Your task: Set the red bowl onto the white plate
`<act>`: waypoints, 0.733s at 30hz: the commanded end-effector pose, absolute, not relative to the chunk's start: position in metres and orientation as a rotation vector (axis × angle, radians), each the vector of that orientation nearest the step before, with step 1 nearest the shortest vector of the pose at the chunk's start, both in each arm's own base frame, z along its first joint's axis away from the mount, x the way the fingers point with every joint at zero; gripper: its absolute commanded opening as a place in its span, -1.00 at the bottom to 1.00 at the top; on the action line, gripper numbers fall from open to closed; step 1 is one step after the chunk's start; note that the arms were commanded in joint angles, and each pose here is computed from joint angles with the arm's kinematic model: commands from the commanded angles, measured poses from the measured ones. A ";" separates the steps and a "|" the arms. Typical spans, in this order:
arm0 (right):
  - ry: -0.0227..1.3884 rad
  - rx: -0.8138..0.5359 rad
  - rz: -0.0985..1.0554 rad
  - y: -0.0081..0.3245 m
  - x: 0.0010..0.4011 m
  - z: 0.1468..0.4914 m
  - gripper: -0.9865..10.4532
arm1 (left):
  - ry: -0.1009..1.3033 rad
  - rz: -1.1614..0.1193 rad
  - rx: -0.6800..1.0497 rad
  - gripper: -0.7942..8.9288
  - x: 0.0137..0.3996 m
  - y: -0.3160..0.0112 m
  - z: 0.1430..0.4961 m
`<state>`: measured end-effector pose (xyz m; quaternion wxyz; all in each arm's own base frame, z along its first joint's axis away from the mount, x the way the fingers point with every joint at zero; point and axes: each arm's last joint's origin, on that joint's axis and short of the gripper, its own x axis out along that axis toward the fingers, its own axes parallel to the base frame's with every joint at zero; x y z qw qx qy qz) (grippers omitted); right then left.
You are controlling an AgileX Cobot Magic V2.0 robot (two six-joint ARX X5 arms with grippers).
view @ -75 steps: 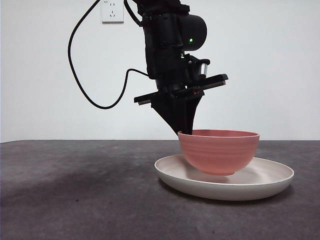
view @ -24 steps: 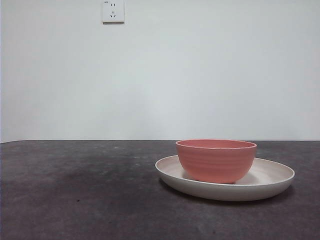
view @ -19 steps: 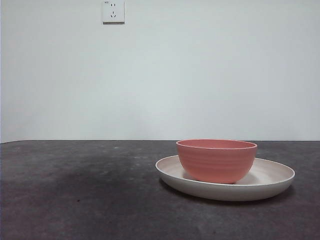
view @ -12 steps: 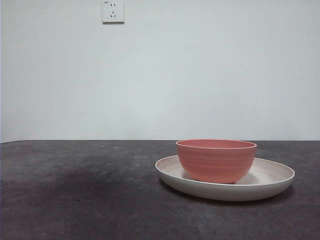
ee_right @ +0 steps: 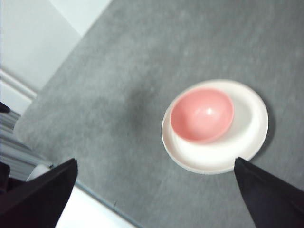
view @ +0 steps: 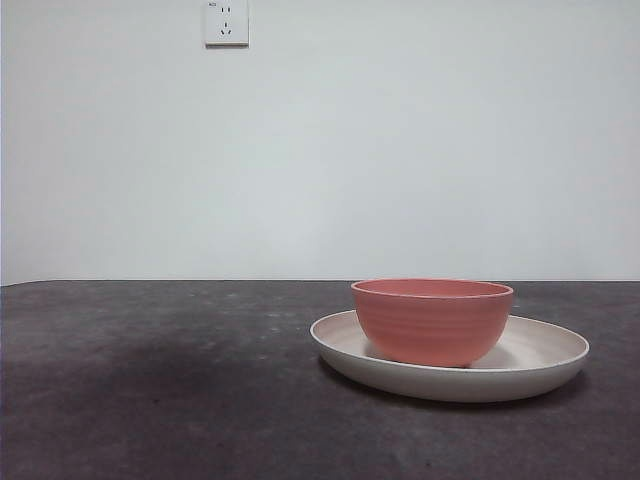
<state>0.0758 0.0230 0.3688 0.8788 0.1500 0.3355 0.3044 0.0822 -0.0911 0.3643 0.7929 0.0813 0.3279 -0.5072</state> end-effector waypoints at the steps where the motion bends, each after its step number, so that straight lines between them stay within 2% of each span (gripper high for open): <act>1: 0.757 0.335 0.626 0.024 0.089 0.369 0.15 | 0.691 -1.108 0.172 0.32 0.082 -0.093 0.367; 11: 0.970 0.334 0.614 0.030 0.163 0.341 0.15 | 0.690 -1.108 0.173 0.32 0.082 -0.093 0.367; 22: 1.179 0.343 0.513 0.032 0.250 0.278 0.10 | 0.690 -1.108 0.173 0.32 0.082 -0.093 0.367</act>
